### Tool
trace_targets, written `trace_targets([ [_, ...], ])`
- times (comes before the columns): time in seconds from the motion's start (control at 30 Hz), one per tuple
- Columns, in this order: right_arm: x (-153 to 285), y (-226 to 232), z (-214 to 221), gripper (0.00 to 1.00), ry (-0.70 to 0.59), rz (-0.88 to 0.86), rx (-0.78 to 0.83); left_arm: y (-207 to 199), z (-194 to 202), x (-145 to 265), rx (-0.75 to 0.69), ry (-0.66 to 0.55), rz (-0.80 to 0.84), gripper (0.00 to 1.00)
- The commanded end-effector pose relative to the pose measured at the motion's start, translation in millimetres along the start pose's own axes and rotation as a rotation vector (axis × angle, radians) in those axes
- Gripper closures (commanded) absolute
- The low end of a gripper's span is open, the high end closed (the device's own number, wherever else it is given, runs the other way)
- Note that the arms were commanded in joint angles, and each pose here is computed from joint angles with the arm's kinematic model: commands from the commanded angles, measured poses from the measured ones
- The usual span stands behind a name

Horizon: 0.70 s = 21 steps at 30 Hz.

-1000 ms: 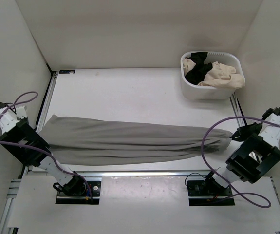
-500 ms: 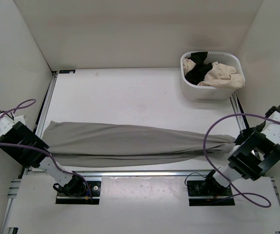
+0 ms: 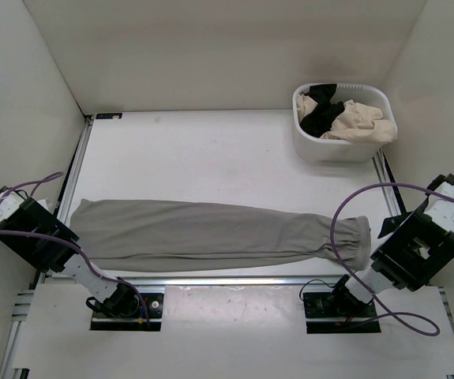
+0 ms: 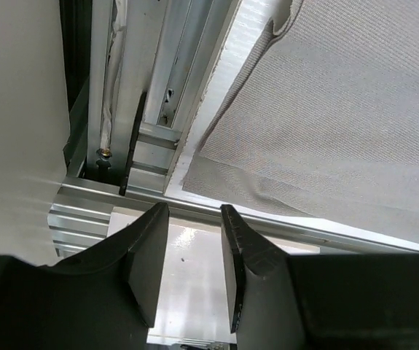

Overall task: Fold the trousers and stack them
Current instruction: Fold the trousers

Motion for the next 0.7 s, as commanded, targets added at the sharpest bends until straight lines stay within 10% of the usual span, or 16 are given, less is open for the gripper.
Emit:
trace_targets([
  [0.0, 3, 9, -3, 0.38, -0.044, 0.050, 0.033, 5, 0, 8, 0.011, -0.034, -0.055, 0.53],
  [0.23, 23, 62, 29, 0.38, -0.324, 0.242, 0.371, -47, -31, 27, -0.257, -0.164, 0.011, 0.63],
  [0.37, 40, 91, 58, 0.54, -0.513, 0.155, 0.547, -83, -44, 21, -0.403, -0.143, 0.039, 0.59],
  [0.67, -33, 91, 125, 0.83, -0.234, 0.104, 0.816, -114, -49, -26, -0.515, 0.013, -0.105, 0.58],
])
Point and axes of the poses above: each gripper's point midway between its finger pads, its own x axis back along the fingers, its own y axis along the line the jaws close on, z = x × y, the point moved 10 cm from there along x, back along the fingers, and after that the axes turned 3 degrees about -x, right-handed, at the moved point
